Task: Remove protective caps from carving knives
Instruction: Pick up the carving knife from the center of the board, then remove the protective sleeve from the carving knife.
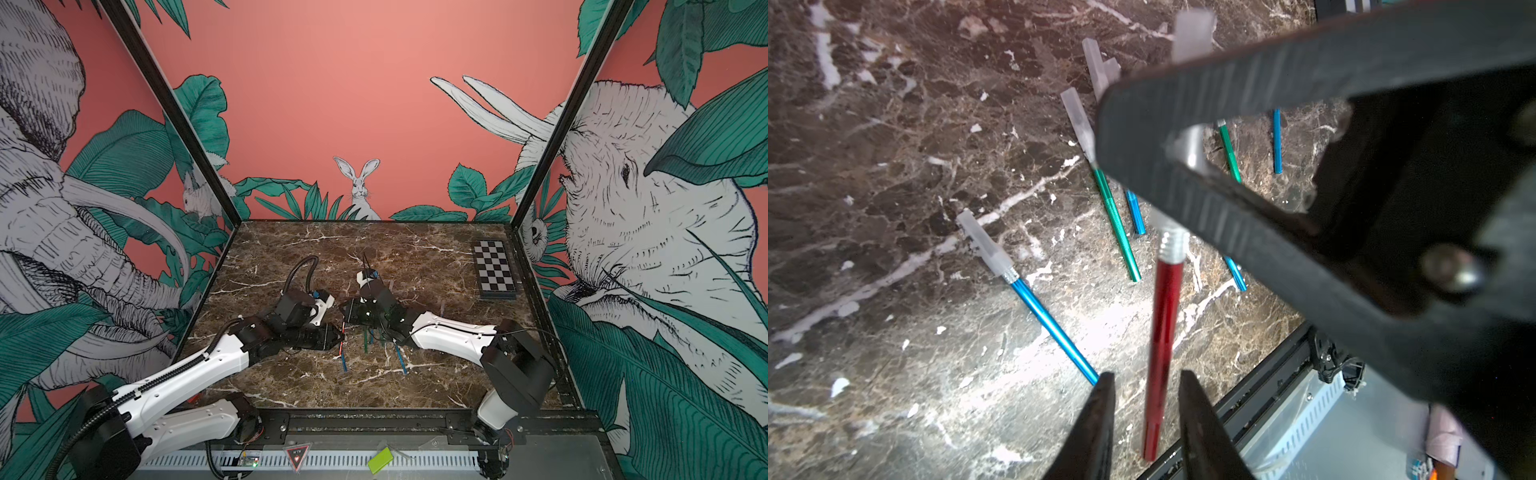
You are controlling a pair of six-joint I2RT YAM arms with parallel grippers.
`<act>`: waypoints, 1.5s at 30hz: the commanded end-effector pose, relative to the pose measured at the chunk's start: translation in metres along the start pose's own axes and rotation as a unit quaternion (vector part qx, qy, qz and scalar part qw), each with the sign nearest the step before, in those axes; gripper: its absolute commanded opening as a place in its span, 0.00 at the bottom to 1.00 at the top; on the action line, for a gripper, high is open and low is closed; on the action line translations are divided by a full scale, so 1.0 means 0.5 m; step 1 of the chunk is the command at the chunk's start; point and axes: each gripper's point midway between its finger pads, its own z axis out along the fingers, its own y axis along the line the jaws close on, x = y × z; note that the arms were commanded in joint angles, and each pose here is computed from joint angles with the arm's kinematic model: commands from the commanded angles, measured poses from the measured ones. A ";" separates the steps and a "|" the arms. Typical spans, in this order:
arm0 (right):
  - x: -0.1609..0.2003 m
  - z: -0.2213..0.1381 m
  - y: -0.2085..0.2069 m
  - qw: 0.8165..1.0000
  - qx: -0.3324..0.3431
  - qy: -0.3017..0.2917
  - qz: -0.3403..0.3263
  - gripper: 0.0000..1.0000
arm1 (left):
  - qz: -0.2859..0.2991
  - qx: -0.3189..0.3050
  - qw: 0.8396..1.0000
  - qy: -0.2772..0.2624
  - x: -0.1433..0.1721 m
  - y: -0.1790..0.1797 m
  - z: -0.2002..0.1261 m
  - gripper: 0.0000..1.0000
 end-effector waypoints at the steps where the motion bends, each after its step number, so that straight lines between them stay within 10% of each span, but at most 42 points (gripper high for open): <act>1: -0.008 -0.013 0.017 1.000 -0.012 -0.017 0.005 0.00 | -0.002 0.007 1.000 -0.002 -0.002 -0.006 0.006 0.28; 15: -0.025 -0.031 0.004 0.998 0.002 -0.053 0.034 0.00 | -0.015 0.020 1.000 -0.005 -0.002 -0.010 0.013 0.14; 29: -0.034 -0.039 0.012 0.997 -0.004 -0.063 0.039 0.00 | -0.015 0.047 0.999 0.014 0.011 -0.024 0.028 0.33; 45: -0.032 -0.039 0.017 0.997 -0.010 -0.062 0.047 0.00 | -0.015 0.036 0.999 0.014 0.012 -0.018 0.026 0.00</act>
